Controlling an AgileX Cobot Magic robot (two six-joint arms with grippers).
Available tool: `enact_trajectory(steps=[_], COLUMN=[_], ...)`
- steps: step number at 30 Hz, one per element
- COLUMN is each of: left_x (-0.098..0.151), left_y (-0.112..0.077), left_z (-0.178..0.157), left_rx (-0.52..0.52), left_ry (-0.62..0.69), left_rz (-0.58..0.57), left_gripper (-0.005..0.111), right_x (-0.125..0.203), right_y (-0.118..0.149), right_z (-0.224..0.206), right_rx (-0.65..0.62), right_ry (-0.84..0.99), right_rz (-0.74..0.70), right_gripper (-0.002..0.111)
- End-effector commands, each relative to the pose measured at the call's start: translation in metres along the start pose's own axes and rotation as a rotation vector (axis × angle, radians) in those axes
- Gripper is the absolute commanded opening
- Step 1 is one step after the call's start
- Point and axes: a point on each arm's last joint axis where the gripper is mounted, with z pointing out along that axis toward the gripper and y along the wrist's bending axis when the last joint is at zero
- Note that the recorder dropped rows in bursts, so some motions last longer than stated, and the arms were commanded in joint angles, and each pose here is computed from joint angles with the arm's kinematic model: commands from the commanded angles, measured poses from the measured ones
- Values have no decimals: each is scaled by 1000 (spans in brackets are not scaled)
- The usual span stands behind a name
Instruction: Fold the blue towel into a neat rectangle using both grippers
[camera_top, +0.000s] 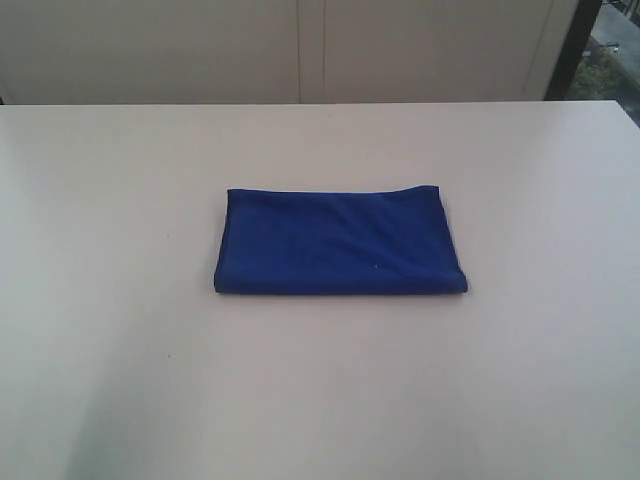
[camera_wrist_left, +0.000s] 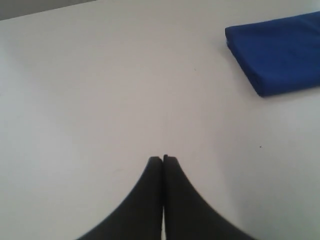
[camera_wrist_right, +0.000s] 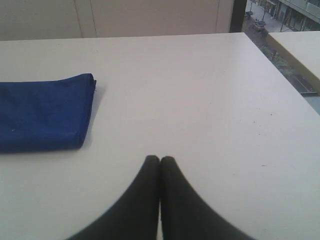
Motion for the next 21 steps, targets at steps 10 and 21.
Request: enact_trajectory(steps=[10, 21], left_x=[61, 70], left_y=[-3, -4], left_z=[28, 33], left_rx=[-66, -55], left_ry=[-180, -136], left_rz=[6, -7], left_gripper=[0, 0], right_x=[1, 1], right_y=[-1, -1], right_z=[0, 0], right_rx=[12, 12], right_ry=[-8, -8], right_rz=[19, 19], right_gripper=[0, 0])
